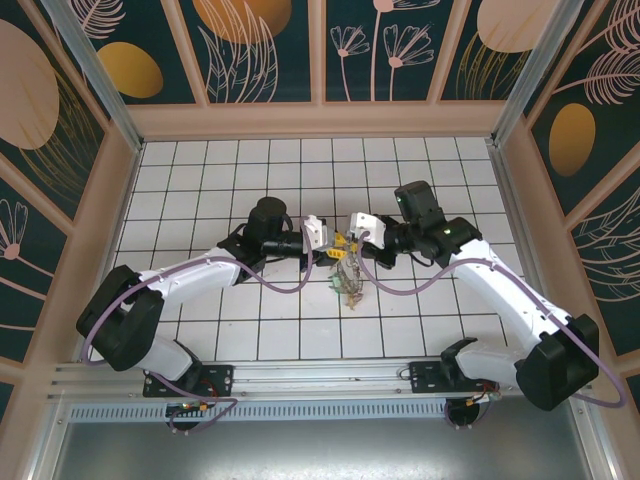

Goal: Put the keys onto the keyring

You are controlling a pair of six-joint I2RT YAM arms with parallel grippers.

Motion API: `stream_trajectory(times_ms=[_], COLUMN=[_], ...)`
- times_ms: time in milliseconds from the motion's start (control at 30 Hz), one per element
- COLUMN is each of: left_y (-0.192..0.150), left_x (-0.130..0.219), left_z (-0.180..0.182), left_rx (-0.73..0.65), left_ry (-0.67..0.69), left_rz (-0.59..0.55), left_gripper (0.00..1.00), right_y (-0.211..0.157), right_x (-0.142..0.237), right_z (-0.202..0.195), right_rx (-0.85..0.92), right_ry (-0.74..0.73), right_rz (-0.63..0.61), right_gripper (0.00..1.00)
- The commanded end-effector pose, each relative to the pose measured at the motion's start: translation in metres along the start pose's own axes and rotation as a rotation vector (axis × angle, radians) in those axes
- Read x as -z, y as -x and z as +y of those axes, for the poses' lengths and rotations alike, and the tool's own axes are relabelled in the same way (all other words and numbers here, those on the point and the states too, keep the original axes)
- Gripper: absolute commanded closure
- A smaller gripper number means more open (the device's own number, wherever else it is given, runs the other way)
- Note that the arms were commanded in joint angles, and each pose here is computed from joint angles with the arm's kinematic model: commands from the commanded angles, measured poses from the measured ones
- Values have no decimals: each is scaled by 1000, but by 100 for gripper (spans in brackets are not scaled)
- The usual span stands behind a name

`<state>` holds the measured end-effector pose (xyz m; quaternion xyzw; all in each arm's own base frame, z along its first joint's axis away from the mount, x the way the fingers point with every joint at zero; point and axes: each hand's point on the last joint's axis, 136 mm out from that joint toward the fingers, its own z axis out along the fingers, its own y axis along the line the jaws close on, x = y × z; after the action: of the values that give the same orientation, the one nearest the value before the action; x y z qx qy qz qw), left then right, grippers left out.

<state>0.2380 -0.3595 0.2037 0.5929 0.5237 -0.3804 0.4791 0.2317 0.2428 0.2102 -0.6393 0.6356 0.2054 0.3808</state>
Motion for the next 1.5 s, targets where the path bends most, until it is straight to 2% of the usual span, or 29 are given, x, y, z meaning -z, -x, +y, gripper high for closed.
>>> stream_trajectory(times_ms=[0, 167, 333, 467, 667, 800, 967, 1133, 1467], left_y=[11, 16, 21, 18, 24, 37, 54, 63, 68], left_x=[1, 0, -2, -4, -2, 4, 12, 17, 20], left_z=[-2, -3, -1, -2, -10, -14, -15, -17, -19], left_rx=[-39, -36, -30, -22, -41, -37, -7, 14, 30], left_ry=[-20, -34, -40, -59, -94, -104, -98, -99, -114], left_rz=[-20, -40, -53, -51, -81, -155, -266, -326, -357], left_gripper=[76, 82, 82, 100, 100, 100, 100, 100, 100], right_y=[12, 14, 15, 16, 23, 21, 21, 15, 4], right_x=[4, -1, -3, -2, 6, 20, 33, 34, 23], right_z=[-8, -5, -5, -5, 1, -1, 2, 8, 25], right_rx=[38, 51, 57, 60, 44, 10, -23, -51, -113], right_ry=[-27, -14, -11, -16, 3, -8, 3, 28, 102], right_rz=[-15, -8, -1, -7, -61, -135, -216, -236, -267], right_gripper=[100, 100, 100, 100, 99, 85, 80, 69, 65])
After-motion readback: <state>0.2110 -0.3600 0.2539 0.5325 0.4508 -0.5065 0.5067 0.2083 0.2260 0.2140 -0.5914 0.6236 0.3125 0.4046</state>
